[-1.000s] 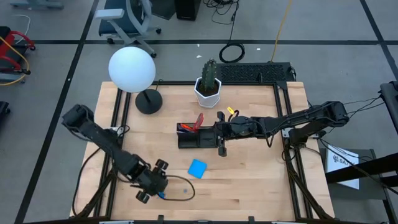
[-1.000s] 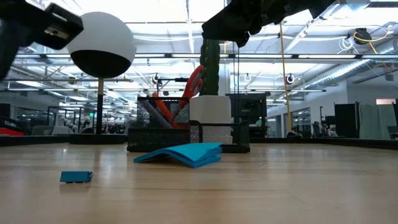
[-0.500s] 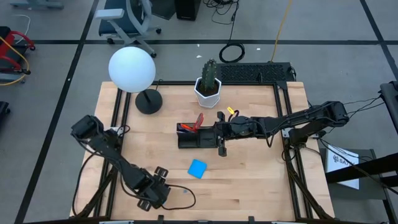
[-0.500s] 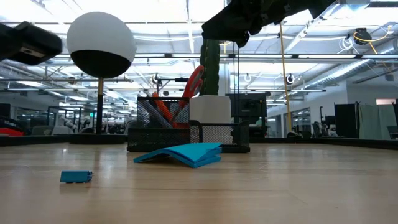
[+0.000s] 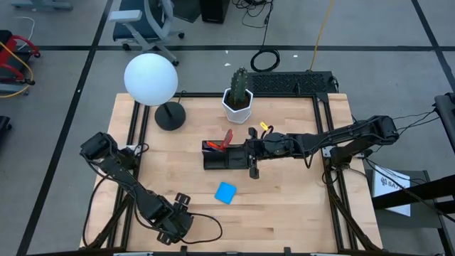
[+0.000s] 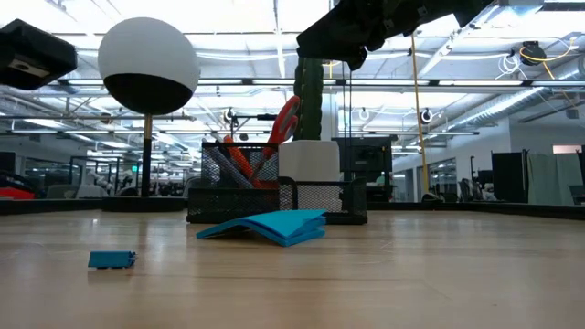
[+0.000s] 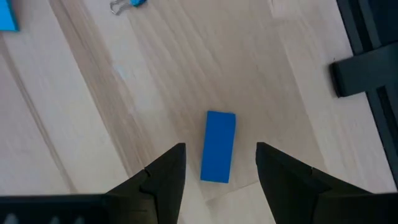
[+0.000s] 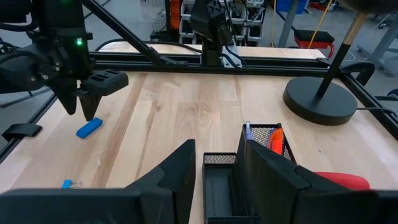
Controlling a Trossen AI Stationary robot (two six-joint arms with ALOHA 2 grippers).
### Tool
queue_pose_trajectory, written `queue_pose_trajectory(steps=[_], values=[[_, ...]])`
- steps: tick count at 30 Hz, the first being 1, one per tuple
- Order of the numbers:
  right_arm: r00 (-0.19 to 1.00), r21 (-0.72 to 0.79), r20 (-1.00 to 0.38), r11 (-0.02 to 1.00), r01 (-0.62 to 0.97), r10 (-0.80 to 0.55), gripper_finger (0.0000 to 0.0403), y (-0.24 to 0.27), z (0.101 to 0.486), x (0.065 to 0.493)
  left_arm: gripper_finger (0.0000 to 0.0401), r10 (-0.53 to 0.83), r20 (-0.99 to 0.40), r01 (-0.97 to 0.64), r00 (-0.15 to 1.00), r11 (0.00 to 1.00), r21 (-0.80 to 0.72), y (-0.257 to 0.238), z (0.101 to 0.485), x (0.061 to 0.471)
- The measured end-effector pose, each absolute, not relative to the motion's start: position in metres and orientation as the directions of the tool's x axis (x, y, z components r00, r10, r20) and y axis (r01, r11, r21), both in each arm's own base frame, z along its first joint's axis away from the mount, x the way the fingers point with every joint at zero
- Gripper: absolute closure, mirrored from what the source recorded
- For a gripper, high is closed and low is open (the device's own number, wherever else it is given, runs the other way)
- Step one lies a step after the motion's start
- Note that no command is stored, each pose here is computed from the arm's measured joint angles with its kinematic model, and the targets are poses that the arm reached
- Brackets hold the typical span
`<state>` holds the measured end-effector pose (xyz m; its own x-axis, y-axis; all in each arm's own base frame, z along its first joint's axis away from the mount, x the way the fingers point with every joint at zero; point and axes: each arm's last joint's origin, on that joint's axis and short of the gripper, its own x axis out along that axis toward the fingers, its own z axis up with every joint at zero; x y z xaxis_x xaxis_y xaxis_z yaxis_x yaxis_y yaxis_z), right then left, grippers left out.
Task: Pick and place office supplies into organizer
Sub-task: Put the blue eraser into the black desk organizer
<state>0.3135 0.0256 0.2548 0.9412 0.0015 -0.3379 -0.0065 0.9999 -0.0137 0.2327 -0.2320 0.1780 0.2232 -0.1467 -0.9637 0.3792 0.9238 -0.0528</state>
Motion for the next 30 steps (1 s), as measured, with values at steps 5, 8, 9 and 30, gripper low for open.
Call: queue_pose_trajectory(steps=[5, 8, 9, 30], values=[[0.941, -0.014, -0.338, 1.000, -0.006, 0.001, 0.0273, 0.025, 0.255, 0.314, 0.0203, -0.147, -0.964, 0.389, 0.222, 0.920, -0.050, -0.232, 0.178, 0.232], [0.941, -0.014, -0.338, 1.000, -0.006, 0.001, 0.0273, 0.025, 0.255, 0.314, 0.0203, -0.146, -0.964, 0.402, 0.222, 0.914, -0.046, -0.232, 0.178, 0.232], [0.941, -0.014, -0.338, 1.000, -0.006, 0.001, 0.0273, 0.025, 0.255, 0.314, 0.0203, -0.147, -0.964, 0.403, 0.222, 0.914, -0.046, -0.233, 0.178, 0.232], [0.941, -0.014, -0.338, 1.000, -0.006, 0.001, 0.0273, 0.025, 0.255, 0.314, 0.0203, -0.075, -0.992, 0.432, 0.101, 0.901, -0.024, -0.239, 0.132, 0.238]])
